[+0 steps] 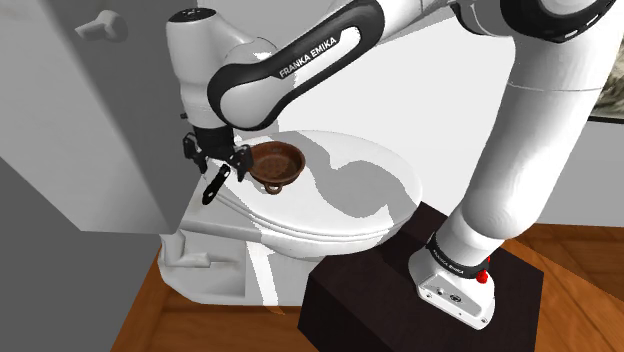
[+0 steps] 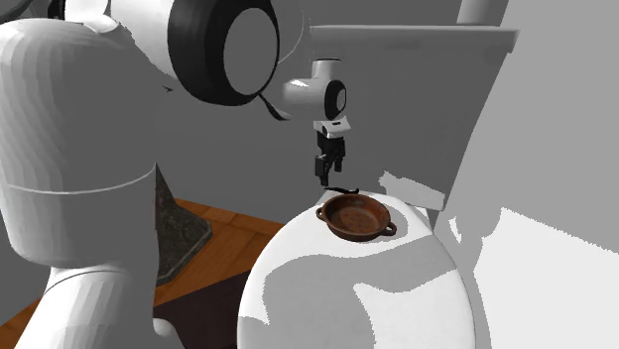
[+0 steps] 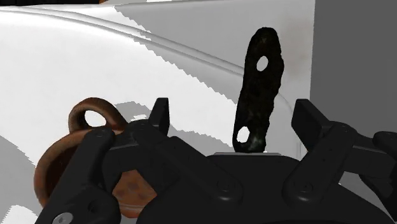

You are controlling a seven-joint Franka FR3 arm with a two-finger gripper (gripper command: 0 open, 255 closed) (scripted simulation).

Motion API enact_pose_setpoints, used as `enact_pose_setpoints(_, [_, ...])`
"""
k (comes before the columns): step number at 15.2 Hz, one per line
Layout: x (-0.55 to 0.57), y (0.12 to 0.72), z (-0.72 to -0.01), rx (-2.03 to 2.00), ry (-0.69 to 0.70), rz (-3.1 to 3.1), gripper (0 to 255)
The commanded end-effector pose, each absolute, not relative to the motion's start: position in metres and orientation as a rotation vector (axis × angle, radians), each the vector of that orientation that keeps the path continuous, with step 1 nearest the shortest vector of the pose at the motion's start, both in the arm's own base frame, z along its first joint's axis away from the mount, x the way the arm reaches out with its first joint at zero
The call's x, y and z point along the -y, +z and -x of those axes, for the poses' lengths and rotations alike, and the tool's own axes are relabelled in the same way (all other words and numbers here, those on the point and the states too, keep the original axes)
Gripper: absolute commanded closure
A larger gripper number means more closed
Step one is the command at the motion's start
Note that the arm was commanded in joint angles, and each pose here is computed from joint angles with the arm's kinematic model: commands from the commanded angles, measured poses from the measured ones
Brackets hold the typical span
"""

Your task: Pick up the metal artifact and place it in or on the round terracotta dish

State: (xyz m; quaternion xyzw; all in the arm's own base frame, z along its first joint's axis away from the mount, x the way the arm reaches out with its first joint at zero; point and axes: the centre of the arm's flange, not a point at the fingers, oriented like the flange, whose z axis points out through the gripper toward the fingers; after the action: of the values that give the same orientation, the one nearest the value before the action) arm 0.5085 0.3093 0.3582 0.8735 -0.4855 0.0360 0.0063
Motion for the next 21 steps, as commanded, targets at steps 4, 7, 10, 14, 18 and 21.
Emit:
enact_pose_setpoints(4, [-0.322, 0.334, -0.542, 1.633, 0.132, -2.665, 0])
enact_pose_setpoints(7, [-0.321, 0.319, -0.543, 1.633, 0.132, -2.665, 0])
enact_pose_setpoints(10, [-0.320, 0.300, -0.544, 1.633, 0.132, -2.665, 0])
enact_pose_setpoints(14, [-0.320, 0.300, -0.544, 1.633, 0.132, -2.665, 0])
enact_pose_setpoints(18, [-0.320, 0.300, -0.544, 1.633, 0.132, -2.665, 0])
enact_pose_setpoints(21, [-0.317, 0.301, -0.541, 1.633, 0.131, -2.665, 255])
